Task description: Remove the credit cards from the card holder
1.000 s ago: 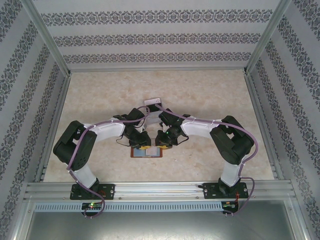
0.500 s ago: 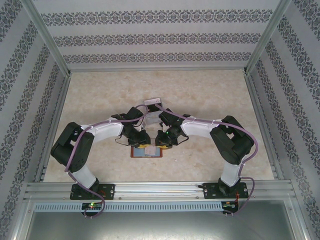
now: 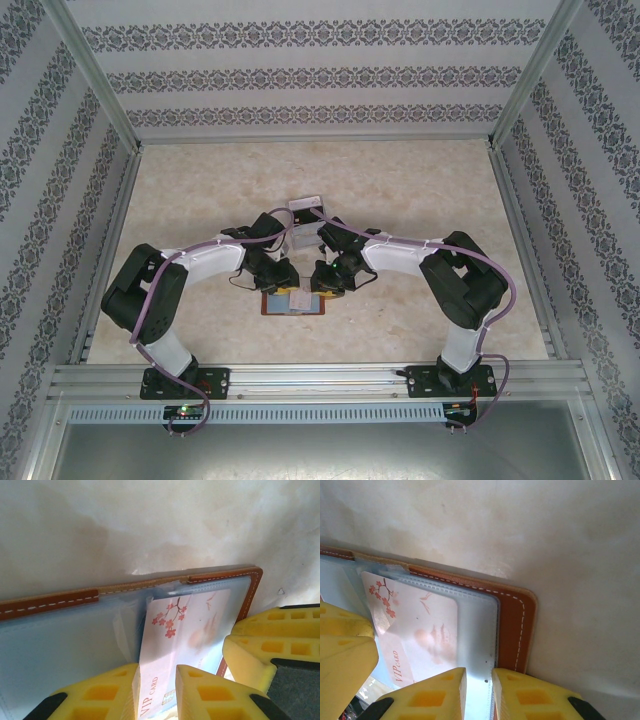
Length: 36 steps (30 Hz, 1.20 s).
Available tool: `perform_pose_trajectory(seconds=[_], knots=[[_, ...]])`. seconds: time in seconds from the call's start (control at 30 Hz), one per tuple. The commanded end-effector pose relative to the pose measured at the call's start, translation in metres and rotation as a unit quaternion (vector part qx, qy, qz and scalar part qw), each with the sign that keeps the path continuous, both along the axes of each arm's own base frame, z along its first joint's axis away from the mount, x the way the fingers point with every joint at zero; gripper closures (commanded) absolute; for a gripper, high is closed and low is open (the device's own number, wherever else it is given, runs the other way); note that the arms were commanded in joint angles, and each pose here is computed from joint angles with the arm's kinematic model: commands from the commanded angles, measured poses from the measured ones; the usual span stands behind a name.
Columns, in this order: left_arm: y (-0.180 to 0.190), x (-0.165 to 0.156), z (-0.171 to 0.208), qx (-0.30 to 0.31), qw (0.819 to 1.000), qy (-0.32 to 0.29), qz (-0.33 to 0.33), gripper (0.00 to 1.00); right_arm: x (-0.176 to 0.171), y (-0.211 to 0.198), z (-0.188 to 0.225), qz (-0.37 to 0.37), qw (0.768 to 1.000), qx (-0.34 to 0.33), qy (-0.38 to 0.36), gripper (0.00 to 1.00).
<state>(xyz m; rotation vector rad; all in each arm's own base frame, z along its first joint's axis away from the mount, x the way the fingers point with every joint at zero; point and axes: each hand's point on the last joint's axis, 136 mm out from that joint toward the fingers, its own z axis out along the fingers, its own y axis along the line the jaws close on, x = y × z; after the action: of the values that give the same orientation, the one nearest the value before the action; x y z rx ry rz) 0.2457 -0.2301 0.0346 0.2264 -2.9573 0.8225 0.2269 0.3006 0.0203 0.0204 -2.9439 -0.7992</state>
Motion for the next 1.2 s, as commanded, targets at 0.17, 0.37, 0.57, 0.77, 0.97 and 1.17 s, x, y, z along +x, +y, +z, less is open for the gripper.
perform_pose_trajectory(seconds=[0.17,0.37,0.57,0.77,0.97,1.17], knots=[[0.006,-0.007,-0.013,0.007,1.000,0.024,0.001,0.75,-0.009,-0.011,-0.017,0.007,0.999,-0.037,0.020,0.76],[0.007,-0.004,-0.006,0.007,1.000,0.010,0.001,0.74,-0.010,-0.010,-0.017,0.009,0.999,-0.038,0.022,0.76],[0.011,-0.002,0.000,0.021,1.000,0.000,-0.002,0.73,-0.010,-0.009,-0.018,0.010,0.999,-0.038,0.024,0.76],[0.004,-0.006,-0.008,-0.001,1.000,0.016,-0.005,0.73,-0.011,-0.007,-0.018,0.014,0.999,-0.038,0.025,0.76],[-0.005,-0.010,-0.013,-0.033,0.999,0.028,-0.002,0.73,-0.011,-0.007,-0.019,0.014,0.999,-0.038,0.026,0.76],[-0.009,-0.006,-0.009,-0.048,0.999,0.017,0.002,0.77,-0.011,-0.007,-0.019,0.015,0.999,-0.040,0.028,0.76]])
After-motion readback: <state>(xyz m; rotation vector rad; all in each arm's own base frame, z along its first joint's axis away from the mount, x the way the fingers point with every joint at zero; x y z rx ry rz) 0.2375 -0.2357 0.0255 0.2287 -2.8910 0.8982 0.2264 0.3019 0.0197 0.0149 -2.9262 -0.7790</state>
